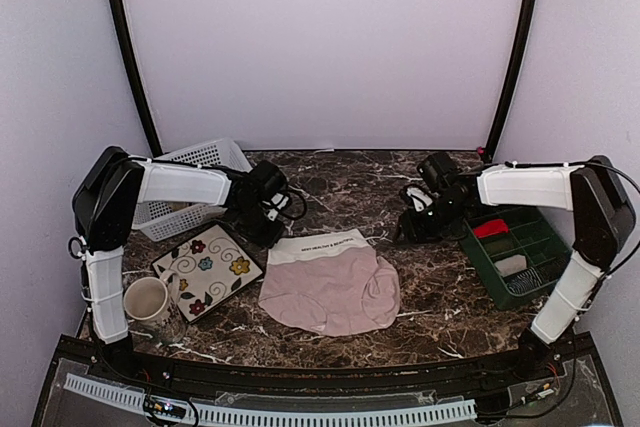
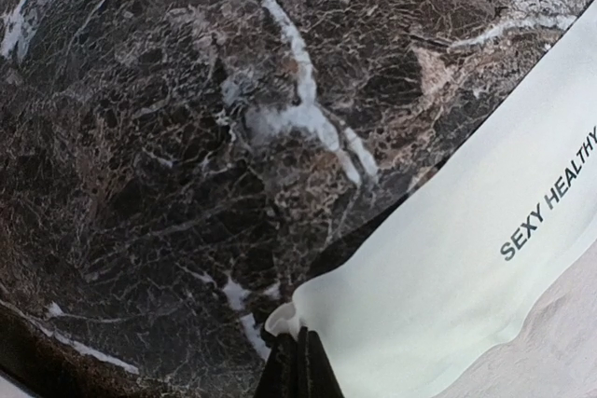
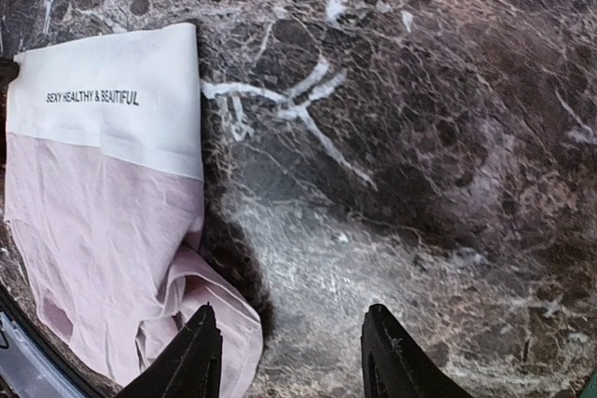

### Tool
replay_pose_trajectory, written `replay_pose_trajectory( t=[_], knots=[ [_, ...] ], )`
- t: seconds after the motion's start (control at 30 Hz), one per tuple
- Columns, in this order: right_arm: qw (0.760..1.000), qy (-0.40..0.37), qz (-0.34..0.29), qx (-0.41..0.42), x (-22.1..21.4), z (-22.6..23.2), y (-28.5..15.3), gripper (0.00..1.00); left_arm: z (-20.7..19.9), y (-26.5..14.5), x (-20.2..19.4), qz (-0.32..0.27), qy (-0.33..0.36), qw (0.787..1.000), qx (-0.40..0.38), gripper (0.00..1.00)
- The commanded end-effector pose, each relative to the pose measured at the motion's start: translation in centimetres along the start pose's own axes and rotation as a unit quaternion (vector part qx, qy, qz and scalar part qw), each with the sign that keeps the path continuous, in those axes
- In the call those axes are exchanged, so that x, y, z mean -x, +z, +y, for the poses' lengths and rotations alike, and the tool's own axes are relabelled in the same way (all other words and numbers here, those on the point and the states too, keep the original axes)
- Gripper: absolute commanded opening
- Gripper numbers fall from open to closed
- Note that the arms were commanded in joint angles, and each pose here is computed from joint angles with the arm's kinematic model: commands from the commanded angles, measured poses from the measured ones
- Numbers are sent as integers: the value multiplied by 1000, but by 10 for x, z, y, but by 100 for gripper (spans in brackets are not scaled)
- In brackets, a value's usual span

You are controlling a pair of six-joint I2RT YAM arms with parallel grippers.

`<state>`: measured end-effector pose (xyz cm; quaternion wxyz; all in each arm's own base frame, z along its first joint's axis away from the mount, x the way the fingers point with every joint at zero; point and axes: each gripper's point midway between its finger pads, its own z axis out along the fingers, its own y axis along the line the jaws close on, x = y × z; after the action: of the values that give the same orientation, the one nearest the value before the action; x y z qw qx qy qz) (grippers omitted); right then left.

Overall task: Roll the underwear
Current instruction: Flatten out the underwear at the center of the board.

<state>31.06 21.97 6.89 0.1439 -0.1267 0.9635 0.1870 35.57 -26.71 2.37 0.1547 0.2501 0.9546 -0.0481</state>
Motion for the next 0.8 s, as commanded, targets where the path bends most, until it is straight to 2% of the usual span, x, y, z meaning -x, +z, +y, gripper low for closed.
replay_pose_trajectory(
  t=[0.0,0.17,0.47,0.53,0.57,0.67,0.7,0.77],
  knots=[
    [998,1,-27,48,29,20,12,53,-5,-13,-4,-1,7,1000,-4,0],
    [994,-10,-16,106,41,52,29,60,-10,-16,4,-12,8,1000,-17,0],
    [990,8,12,139,39,67,73,57,-16,-19,8,-24,9,999,-33,0],
    [988,13,24,151,34,69,79,50,-20,-18,9,-28,8,999,-43,0],
    [988,16,28,151,32,68,81,42,-21,-19,10,-29,7,998,-46,0],
    [990,29,16,134,32,55,71,6,-27,-21,14,-36,5,997,-63,0],
    [992,35,5,120,34,47,62,0,-31,-22,16,-41,5,997,-69,0],
    [994,34,-23,97,41,36,40,0,-38,-25,21,-50,8,995,-84,0]
  ],
)
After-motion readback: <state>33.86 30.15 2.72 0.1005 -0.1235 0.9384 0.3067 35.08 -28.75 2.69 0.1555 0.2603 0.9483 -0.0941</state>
